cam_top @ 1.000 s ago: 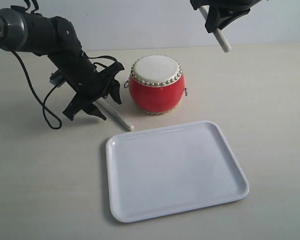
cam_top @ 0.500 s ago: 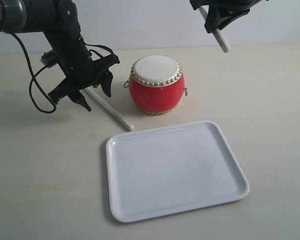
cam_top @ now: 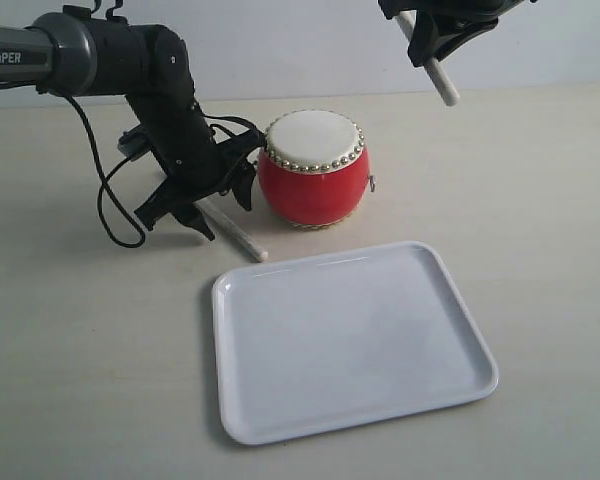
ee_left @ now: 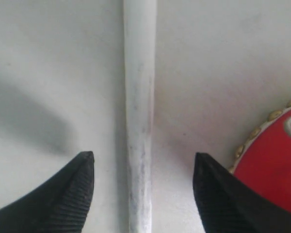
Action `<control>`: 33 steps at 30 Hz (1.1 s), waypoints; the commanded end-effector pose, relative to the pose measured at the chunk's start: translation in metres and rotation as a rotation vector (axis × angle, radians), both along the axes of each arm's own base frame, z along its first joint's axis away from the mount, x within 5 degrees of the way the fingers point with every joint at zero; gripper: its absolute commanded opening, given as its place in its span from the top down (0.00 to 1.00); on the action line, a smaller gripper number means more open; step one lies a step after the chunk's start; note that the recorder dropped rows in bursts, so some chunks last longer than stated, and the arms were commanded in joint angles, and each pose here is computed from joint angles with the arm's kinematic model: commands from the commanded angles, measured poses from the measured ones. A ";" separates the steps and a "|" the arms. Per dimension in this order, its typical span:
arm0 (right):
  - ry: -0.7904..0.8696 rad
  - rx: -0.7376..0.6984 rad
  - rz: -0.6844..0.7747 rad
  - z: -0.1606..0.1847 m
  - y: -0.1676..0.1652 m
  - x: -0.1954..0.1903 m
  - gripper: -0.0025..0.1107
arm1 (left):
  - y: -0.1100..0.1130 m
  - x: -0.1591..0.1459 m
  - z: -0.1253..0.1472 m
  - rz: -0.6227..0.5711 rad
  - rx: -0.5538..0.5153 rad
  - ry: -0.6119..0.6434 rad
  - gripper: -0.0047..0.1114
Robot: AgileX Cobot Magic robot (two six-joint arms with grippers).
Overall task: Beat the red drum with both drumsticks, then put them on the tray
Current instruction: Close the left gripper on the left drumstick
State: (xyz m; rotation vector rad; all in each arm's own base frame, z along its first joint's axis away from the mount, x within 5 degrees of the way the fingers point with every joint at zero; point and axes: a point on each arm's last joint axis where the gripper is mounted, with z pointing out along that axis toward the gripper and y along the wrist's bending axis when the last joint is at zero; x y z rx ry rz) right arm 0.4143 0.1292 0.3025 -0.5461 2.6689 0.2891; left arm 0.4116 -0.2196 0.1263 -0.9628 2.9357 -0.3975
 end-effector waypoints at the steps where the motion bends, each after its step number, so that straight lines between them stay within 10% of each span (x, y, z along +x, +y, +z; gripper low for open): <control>1: -0.012 0.008 -0.005 0.004 -0.002 0.001 0.98 | -0.003 0.003 -0.007 0.020 -0.022 0.005 0.46; 33: -0.010 0.017 -0.005 0.004 -0.001 0.001 0.98 | 0.002 -0.004 -0.011 -0.010 0.030 0.072 0.46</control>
